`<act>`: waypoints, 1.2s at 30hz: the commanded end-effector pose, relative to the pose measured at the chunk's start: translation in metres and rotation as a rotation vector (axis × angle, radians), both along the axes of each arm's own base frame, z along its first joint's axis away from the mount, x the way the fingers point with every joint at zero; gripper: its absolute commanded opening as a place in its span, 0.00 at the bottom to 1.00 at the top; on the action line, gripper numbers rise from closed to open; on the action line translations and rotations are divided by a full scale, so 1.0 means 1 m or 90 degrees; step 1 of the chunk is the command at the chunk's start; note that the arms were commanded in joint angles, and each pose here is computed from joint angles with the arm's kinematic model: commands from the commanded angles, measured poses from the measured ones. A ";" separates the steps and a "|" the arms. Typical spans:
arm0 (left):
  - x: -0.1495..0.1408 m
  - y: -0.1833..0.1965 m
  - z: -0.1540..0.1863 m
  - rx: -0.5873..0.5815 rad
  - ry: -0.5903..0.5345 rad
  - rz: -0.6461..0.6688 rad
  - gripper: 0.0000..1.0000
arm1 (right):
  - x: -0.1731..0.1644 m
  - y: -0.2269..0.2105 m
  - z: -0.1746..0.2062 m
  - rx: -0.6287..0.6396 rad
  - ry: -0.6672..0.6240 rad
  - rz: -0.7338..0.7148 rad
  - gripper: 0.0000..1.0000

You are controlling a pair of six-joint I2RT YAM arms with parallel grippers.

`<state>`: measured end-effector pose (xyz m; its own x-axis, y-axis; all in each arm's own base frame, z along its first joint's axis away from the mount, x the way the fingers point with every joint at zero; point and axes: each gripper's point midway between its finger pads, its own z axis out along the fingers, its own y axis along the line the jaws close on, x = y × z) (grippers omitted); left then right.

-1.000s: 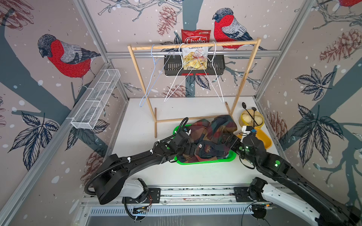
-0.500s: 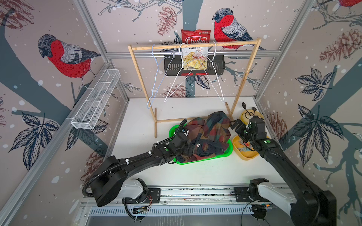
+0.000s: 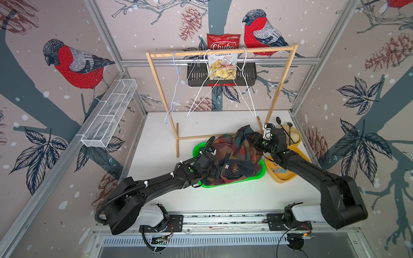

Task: Remove the clothespins securing long-sleeve shirts to the hanger
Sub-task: Place the hanger on the clothesline.

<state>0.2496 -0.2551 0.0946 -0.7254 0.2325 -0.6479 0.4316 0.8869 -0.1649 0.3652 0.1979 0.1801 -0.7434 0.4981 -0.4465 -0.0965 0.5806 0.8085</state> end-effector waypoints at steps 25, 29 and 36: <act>0.002 0.005 0.097 -0.038 -0.072 -0.005 0.96 | -0.104 0.035 -0.118 -0.211 0.151 0.107 0.00; 0.014 -0.005 0.128 -0.068 -0.119 -0.006 0.96 | -0.099 0.038 -0.141 -0.265 0.169 0.122 0.00; 0.043 -0.040 0.145 -0.114 -0.125 -0.023 0.96 | -0.107 0.042 -0.157 -0.326 0.185 0.140 0.06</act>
